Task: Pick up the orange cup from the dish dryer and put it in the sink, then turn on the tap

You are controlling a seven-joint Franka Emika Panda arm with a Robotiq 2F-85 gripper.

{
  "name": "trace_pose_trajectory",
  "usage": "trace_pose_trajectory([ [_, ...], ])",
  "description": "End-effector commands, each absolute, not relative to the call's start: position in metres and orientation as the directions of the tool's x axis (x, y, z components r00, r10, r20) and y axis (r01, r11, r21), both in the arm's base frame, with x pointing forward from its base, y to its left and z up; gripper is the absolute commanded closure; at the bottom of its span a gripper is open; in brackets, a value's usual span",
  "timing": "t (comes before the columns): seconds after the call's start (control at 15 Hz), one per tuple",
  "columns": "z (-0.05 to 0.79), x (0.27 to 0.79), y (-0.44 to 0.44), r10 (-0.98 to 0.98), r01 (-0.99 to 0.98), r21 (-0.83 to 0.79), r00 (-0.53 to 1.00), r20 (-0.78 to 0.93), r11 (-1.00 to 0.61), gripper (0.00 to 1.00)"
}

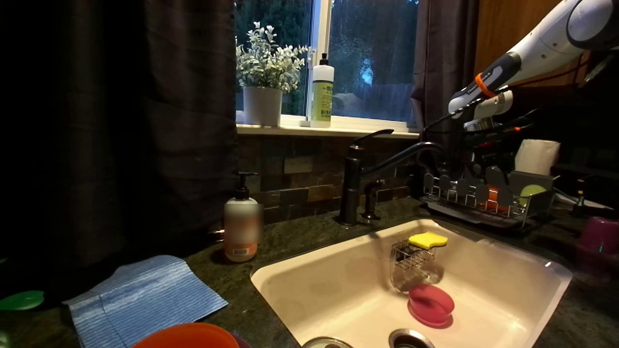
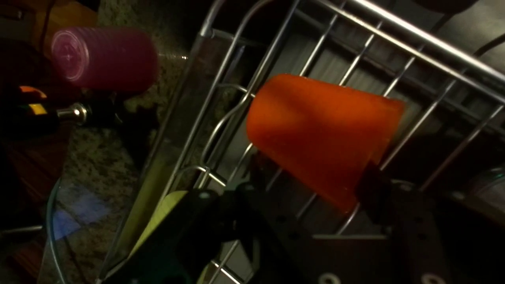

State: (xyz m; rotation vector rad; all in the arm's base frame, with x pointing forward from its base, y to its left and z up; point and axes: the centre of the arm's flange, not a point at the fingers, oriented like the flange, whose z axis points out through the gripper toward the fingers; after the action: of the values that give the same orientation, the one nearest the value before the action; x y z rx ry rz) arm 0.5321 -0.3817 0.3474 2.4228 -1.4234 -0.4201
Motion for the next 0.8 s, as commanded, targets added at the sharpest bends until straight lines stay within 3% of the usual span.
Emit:
trace_pose_trajectory([
  [0.0, 0.349, 0.532, -0.380, -0.874, -0.781, 0.402, 0.468, -0.130, -0.478, 0.71],
  [0.27, 0.353, 0.529, -0.382, -0.872, -0.778, 0.403, 0.471, -0.132, -0.481, 0.99],
  [0.73, 0.388, 0.501, -0.375, -0.854, -0.760, 0.426, 0.517, -0.061, -0.491, 0.99],
])
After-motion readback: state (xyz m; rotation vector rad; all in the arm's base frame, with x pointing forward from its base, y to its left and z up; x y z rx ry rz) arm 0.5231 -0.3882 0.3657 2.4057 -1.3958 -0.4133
